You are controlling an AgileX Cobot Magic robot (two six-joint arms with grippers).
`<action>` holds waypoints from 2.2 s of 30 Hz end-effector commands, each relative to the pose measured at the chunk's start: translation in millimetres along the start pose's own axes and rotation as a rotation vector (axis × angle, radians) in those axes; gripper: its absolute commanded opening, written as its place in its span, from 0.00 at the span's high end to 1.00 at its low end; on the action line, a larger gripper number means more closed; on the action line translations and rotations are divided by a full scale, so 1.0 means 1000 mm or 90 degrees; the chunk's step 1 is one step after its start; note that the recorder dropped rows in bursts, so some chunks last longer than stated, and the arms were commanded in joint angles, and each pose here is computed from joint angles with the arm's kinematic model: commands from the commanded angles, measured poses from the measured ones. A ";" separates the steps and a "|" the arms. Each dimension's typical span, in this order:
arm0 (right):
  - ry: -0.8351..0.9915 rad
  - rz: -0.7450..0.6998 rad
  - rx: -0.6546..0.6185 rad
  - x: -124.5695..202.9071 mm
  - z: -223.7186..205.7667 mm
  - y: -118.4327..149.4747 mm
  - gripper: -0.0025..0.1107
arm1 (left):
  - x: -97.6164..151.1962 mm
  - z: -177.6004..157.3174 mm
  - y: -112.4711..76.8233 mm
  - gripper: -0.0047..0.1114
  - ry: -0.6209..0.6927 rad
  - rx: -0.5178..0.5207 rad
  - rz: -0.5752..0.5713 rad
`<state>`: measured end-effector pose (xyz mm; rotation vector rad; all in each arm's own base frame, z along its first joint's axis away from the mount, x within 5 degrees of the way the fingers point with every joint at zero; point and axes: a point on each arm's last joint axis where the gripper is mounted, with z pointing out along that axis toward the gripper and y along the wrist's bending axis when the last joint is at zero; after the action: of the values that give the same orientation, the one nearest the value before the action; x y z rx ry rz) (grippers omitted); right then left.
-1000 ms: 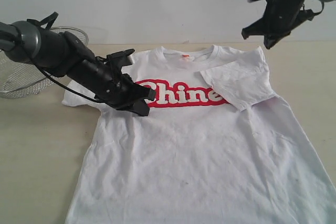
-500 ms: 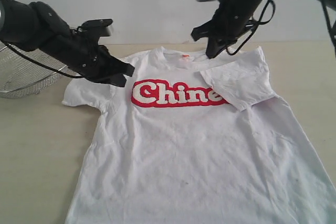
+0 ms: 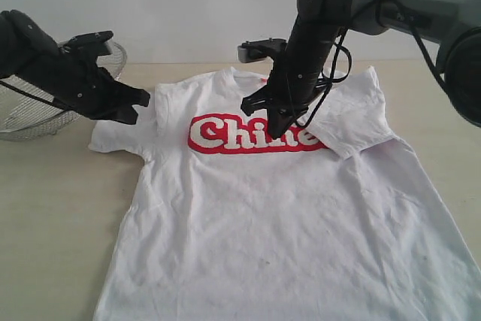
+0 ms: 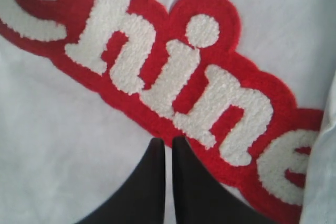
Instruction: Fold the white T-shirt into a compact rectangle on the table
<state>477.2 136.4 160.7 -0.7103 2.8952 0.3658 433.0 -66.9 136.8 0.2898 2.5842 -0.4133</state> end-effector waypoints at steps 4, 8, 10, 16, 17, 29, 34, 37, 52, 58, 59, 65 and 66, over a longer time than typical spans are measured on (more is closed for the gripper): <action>-0.001 -0.008 0.007 0.000 0.000 0.002 0.98 | 0.000 0.001 0.028 0.92 -0.032 -0.052 -0.029; -0.001 -0.010 0.007 0.000 0.000 0.002 0.98 | 0.000 -0.004 0.045 0.92 -0.044 -0.070 -0.048; -0.001 -0.010 0.007 0.000 0.000 0.002 0.98 | 0.001 -0.007 0.052 0.92 -0.049 -0.077 -0.057; -0.001 -0.010 0.007 0.000 0.000 0.002 0.98 | 0.001 -0.015 0.077 0.92 -0.074 -0.122 -0.062; 0.000 -0.010 0.007 0.000 0.000 0.002 0.98 | 0.001 -0.017 0.081 0.92 -0.078 -0.131 -0.061; -0.013 -0.018 0.011 -0.002 0.000 0.002 0.98 | 0.002 -0.014 0.074 0.92 -0.055 -0.102 -0.059; -0.004 -0.026 0.008 -0.001 0.000 0.002 0.98 | 0.005 0.002 0.061 0.92 -0.040 -0.076 -0.073; -0.002 -0.037 0.007 0.000 0.000 0.002 0.98 | 0.011 0.010 0.061 0.92 -0.009 -0.057 -0.077; -0.003 -0.050 0.008 0.000 0.000 0.002 0.98 | 0.015 0.013 0.059 0.47 0.018 -0.041 -0.064; -0.009 -0.051 0.009 -0.001 0.000 0.002 0.98 | 0.023 0.024 0.056 0.49 0.045 -0.011 -0.093; -0.011 -0.051 0.010 -0.002 0.000 0.002 0.98 | 0.025 0.027 0.054 0.50 0.051 -0.001 -0.101; -0.012 -0.051 0.010 -0.002 0.000 0.002 0.98 | 0.029 0.037 0.038 0.52 0.070 0.034 -0.083; -0.012 -0.051 0.010 -0.002 0.000 0.002 0.98 | 0.028 0.041 0.032 0.58 0.065 0.038 -0.088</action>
<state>477.9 138.4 159.2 -0.7962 2.8510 0.3450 444.9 -33.4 101.6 0.1222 2.6285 -0.4734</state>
